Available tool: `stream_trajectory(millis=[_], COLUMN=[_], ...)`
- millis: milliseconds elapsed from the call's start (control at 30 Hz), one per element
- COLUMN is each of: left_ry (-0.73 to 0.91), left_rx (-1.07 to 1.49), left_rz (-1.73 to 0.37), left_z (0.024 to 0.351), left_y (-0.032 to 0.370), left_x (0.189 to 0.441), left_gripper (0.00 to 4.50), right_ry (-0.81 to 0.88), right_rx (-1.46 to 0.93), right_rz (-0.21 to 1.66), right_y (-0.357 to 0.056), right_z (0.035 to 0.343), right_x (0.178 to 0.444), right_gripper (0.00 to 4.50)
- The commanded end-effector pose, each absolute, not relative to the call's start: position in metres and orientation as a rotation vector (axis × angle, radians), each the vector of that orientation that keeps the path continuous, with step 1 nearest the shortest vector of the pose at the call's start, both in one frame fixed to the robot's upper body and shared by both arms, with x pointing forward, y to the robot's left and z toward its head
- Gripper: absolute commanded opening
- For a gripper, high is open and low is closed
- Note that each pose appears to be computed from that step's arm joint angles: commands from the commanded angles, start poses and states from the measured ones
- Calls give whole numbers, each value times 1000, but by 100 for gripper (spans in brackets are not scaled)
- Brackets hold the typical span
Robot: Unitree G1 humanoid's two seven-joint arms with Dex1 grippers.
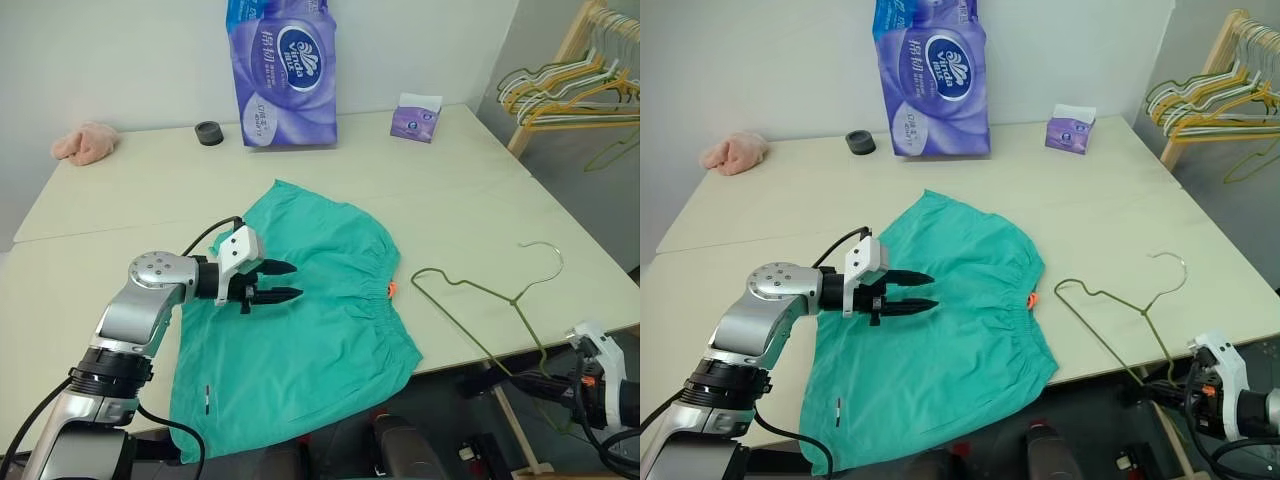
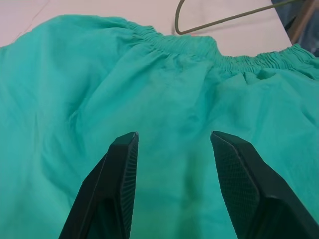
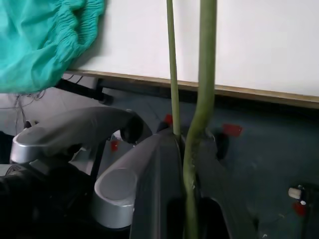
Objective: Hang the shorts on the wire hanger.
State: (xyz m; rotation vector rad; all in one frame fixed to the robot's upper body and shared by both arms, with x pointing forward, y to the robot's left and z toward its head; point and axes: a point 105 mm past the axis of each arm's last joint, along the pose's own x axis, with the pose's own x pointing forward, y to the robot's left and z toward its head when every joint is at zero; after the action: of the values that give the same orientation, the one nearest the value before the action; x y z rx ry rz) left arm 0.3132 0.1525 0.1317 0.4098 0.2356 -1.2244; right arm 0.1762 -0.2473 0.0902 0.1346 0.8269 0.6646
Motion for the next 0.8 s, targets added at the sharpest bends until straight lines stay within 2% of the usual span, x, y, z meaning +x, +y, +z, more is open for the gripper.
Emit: stream_trajectory(millis=[33,233,600,800], left_ry=[192,196,201,203], left_rx=[441,452,476,489], left_rz=[-1229,-1216,-1195,-1189], left_z=[143,143,139,138], left_y=[149,151,155,157], left_x=[316,316,317,317], left_gripper=[244,244,244,244], right_ry=[794,822,886,874], right_rx=[96,76,160,218], right_rz=[733,818,815,856], right_y=[-235,-217,-221,-216], right_z=[103,102,95,103], right_x=[181,181,172,174], right_gripper=[0,0,0,0])
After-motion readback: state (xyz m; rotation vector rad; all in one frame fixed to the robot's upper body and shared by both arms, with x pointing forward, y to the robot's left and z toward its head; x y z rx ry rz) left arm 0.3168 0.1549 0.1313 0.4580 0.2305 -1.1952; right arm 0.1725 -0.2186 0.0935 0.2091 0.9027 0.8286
